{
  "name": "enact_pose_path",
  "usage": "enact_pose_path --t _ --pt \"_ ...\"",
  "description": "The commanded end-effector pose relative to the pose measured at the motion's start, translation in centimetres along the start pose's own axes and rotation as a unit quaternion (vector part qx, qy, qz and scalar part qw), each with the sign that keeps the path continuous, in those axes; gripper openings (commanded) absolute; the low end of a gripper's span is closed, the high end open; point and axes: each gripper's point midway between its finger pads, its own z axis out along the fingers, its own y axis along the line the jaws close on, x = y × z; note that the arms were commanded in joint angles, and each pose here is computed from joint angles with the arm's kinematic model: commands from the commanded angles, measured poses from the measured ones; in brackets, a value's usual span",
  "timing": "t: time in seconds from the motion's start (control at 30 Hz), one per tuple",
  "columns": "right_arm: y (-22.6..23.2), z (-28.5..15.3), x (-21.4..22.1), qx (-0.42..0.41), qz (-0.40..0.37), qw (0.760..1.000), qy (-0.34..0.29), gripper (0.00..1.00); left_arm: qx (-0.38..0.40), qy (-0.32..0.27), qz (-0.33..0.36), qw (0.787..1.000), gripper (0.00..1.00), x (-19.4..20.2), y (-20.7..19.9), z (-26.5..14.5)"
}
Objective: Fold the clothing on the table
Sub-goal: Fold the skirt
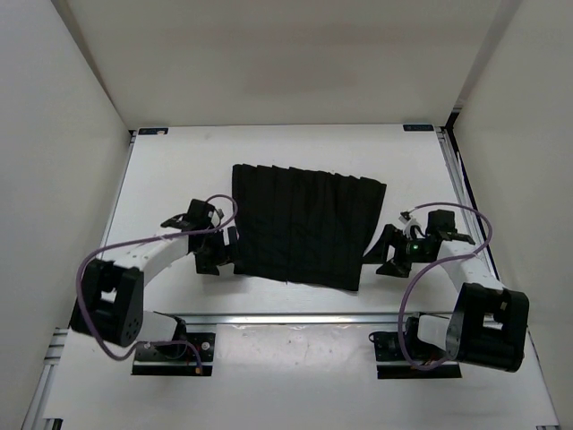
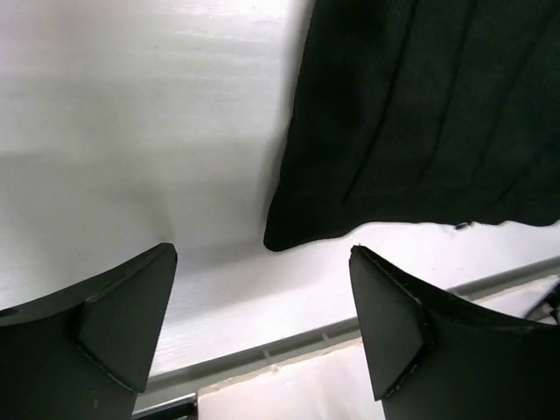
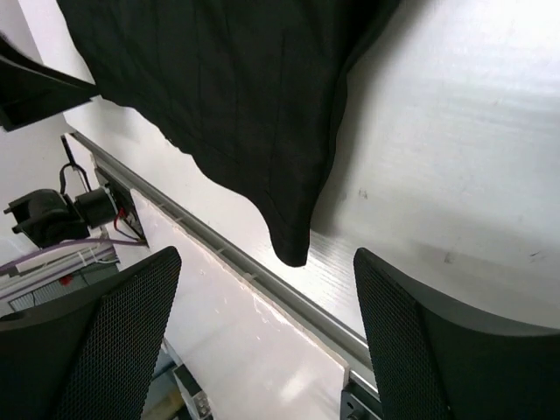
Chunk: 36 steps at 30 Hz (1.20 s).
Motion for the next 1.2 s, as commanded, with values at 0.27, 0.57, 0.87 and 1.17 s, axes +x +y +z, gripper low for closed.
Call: enact_pose_path --t 0.27,0.57,0.87,1.17 --pt "-3.1 0.9 -0.1 0.036 0.047 0.998 -0.021 0.84 0.086 -0.103 -0.032 0.99 0.91 -0.7 -2.0 0.0" --pt "-2.6 3.2 2.5 0.067 0.002 0.997 0.039 0.84 0.076 -0.138 -0.048 0.986 0.92 -1.4 -0.6 0.4" --pt "-3.2 4.4 3.7 0.077 -0.021 0.995 0.053 0.8 0.07 -0.121 -0.045 0.989 0.89 0.9 -0.3 2.1" --pt "-3.1 5.0 4.4 0.083 -0.045 0.993 0.067 0.71 0.076 -0.118 -0.043 0.989 0.82 0.8 -0.8 2.6"
